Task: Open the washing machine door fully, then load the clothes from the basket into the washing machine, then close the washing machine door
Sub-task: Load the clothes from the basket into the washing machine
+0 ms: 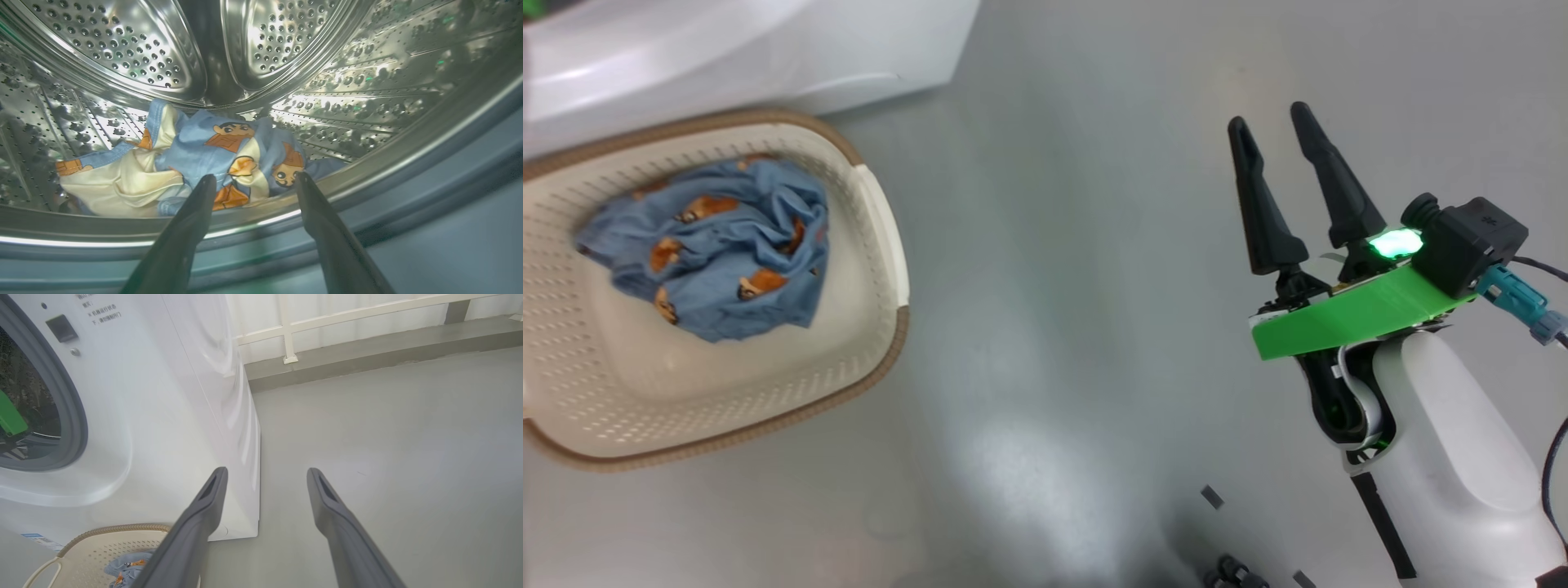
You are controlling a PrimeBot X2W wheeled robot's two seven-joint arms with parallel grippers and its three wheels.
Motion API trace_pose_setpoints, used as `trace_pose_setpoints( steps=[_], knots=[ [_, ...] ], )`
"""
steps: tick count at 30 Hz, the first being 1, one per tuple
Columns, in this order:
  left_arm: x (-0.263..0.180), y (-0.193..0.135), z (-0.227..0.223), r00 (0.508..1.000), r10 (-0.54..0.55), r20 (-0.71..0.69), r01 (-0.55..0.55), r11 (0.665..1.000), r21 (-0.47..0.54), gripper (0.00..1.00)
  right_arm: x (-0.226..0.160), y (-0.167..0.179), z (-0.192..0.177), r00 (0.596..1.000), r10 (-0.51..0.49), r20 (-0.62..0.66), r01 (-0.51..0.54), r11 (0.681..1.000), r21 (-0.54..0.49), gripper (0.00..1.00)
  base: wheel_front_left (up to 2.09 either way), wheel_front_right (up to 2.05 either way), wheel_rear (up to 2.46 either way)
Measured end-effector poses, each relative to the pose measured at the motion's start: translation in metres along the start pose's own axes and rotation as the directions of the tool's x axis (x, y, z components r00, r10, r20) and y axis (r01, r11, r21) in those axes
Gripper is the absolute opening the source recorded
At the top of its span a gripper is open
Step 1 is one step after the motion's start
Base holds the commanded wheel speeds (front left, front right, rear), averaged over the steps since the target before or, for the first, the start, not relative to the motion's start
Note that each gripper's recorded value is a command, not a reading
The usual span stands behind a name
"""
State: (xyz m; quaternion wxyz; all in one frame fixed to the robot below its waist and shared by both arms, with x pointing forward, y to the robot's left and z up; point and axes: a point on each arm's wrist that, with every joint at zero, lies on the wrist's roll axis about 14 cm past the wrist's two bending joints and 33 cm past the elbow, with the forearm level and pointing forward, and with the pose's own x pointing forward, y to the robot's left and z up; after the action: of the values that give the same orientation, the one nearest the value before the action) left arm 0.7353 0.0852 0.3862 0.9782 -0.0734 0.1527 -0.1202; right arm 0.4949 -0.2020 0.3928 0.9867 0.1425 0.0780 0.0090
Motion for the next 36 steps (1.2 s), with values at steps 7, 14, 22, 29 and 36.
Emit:
trace_pose_setpoints(
  steps=[7, 14, 22, 29, 36],
  knots=[
    [-0.027, -0.014, 0.01, 0.998, -0.022, 0.061, 0.021, 1.0, 0.016, 1.0, 0.0, 0.012, 0.019, 0.998, 0.042, 0.039, -0.042, 0.999, -0.011, 1.0, 0.0, 0.0, 0.0],
    [-0.057, -0.016, 0.018, 0.996, -0.026, 0.087, 0.024, 0.999, 0.023, 1.0, 0.0, 0.026, 0.035, 0.994, 0.084, 0.071, -0.083, 0.996, -0.014, 1.0, 0.0, 0.0, 0.0],
    [-0.098, -0.023, 0.04, 0.983, -0.032, 0.181, 0.029, 0.999, 0.019, 1.0, -0.012, 0.038, 0.047, 0.989, 0.117, 0.088, -0.116, 0.993, -0.019, 1.0, 0.0, 0.0, 0.0],
    [-0.147, -0.017, 0.048, 0.971, 0.0, 0.239, -0.005, 1.0, 0.021, 1.0, -0.025, 0.053, 0.059, 0.982, 0.151, 0.111, -0.15, 0.989, -0.017, 1.0, 0.0, 0.0, 0.0],
    [-0.191, -0.017, 0.048, 0.957, 0.021, 0.288, -0.023, 1.0, 0.005, 1.0, -0.033, 0.064, 0.073, 0.973, 0.181, 0.14, -0.18, 0.983, -0.025, 1.0, 0.0, 0.0, 0.0]
  ],
)
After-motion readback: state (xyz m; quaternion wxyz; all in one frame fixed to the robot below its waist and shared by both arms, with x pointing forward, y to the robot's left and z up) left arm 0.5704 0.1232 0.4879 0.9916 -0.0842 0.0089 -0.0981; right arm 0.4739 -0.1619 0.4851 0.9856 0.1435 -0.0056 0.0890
